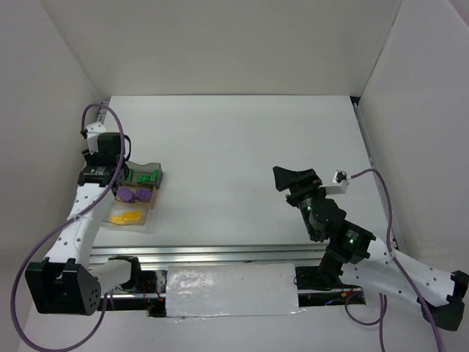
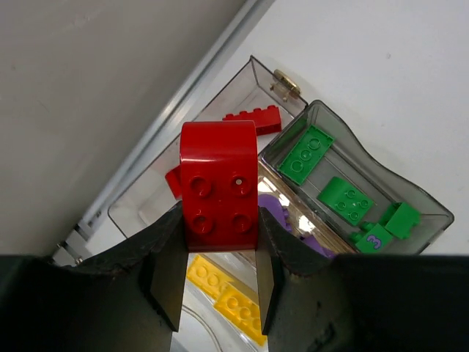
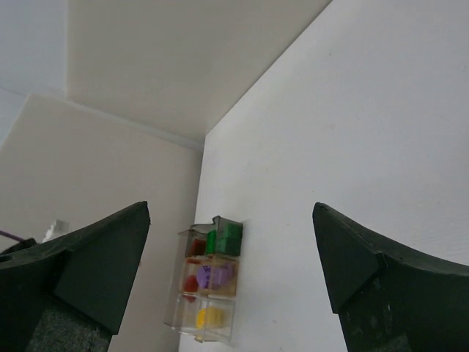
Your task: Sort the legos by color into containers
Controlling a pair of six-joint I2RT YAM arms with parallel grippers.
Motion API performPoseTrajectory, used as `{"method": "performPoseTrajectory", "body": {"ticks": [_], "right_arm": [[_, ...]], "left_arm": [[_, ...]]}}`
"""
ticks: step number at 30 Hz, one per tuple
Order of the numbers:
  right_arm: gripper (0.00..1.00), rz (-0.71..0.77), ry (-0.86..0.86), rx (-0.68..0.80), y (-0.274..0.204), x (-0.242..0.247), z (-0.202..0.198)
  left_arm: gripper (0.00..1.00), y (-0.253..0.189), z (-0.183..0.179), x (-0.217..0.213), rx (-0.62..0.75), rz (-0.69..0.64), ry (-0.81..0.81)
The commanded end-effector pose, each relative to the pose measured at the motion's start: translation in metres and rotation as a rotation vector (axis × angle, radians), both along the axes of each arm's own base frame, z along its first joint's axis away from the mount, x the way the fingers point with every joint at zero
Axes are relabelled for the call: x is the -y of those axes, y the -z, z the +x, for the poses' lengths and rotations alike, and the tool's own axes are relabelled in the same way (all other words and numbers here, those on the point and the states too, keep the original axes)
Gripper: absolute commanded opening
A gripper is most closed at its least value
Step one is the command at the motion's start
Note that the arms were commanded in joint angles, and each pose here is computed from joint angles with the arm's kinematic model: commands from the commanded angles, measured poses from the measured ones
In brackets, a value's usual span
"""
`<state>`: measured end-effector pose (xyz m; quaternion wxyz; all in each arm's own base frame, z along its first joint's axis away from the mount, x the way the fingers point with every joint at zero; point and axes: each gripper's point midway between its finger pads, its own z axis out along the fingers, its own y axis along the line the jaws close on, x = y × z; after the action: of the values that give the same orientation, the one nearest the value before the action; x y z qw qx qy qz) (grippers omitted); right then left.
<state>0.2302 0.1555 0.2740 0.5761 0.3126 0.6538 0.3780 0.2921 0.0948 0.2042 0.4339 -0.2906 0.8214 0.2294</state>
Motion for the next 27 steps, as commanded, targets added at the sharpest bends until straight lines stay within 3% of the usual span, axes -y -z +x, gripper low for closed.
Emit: {"method": "performPoseTrajectory", "body": {"ticks": [1, 4, 10, 13, 16, 17, 27], "right_arm": [[1.0, -0.054, -0.031, 0.014, 0.005, -0.003, -0.001], [1.0, -0.091, -0.062, 0.018, 0.008, -0.009, -0.001], [1.0, -0.133, -0.141, 0.036, 0.003, -0.024, -0.004], [1.0, -0.132, -0.162, 0.039, 0.003, -0.027, -0.006], [1.0, -0.139, -0.17, 0.034, 0.008, -0.028, -0.006], [1.0, -0.138, -0.172, 0.031, 0.01, -0.028, -0.007], [1.0, -0.161, -0.207, 0.01, 0.011, -0.041, -0.005]], "left_arm": [[0.0, -0.015, 0.017, -0.005, -0.034, 0.122, 0.158], [0.0, 0.001, 0.024, -0.01, -0.091, 0.141, 0.246], [0.0, 0.049, 0.03, -0.031, -0.213, 0.071, 0.184], [0.0, 0.062, 0.031, -0.034, -0.207, 0.057, 0.149], [0.13, 0.073, 0.028, -0.04, -0.204, 0.034, 0.12], [0.23, 0.074, 0.029, -0.042, -0.194, 0.02, 0.103], [0.31, 0.105, 0.023, -0.057, -0.231, -0.047, 0.008]]}}
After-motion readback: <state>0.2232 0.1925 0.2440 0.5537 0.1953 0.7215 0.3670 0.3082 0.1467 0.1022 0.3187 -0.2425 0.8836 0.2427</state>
